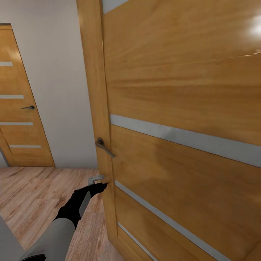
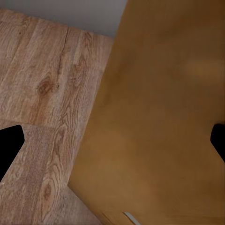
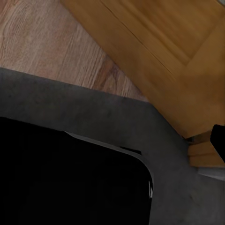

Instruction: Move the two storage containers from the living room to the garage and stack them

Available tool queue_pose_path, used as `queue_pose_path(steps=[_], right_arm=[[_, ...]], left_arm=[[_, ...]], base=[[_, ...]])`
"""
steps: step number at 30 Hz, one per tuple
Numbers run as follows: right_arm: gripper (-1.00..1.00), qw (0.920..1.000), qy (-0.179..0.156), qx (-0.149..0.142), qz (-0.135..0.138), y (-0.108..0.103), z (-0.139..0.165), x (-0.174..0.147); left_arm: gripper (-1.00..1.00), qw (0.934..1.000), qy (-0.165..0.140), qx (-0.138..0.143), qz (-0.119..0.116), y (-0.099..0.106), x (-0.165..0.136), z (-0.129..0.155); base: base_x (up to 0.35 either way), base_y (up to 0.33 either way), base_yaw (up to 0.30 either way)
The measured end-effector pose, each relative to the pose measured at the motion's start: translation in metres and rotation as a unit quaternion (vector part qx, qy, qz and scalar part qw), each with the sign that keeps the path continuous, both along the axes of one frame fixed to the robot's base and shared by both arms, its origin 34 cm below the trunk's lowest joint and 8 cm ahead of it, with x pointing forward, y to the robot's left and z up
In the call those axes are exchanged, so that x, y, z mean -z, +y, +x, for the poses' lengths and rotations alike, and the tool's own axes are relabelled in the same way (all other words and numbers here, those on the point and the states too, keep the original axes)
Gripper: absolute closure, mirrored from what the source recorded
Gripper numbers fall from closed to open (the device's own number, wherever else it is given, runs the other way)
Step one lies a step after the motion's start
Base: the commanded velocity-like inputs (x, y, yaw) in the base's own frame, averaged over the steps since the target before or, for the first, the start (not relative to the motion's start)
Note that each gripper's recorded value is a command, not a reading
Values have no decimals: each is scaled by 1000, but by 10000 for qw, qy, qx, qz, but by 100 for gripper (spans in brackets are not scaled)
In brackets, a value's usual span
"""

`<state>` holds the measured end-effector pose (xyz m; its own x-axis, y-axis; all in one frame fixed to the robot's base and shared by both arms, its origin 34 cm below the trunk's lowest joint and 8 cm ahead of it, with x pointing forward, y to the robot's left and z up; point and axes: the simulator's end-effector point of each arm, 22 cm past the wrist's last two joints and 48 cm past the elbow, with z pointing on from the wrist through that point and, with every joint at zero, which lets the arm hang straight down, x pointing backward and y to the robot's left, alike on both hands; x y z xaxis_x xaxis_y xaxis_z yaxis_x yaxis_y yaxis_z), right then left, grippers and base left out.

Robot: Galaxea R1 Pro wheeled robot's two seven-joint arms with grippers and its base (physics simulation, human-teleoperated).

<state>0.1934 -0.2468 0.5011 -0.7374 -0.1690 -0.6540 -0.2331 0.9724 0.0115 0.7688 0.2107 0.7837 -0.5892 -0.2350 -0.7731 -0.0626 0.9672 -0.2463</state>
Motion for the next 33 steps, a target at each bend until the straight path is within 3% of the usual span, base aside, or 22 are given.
queue_pose_path(steps=[9, 33], right_arm=[[-100, 10000, 4, -1, -1, 0, 0, 0], [-100, 10000, 5, -1, -1, 0, 0, 0]], left_arm=[[-100, 10000, -29, -10, 26, 1, -1, 1], [-100, 10000, -29, -12, 77, 3, -1, 1]], base=[[0, 0, -31], [0, 0, -272]])
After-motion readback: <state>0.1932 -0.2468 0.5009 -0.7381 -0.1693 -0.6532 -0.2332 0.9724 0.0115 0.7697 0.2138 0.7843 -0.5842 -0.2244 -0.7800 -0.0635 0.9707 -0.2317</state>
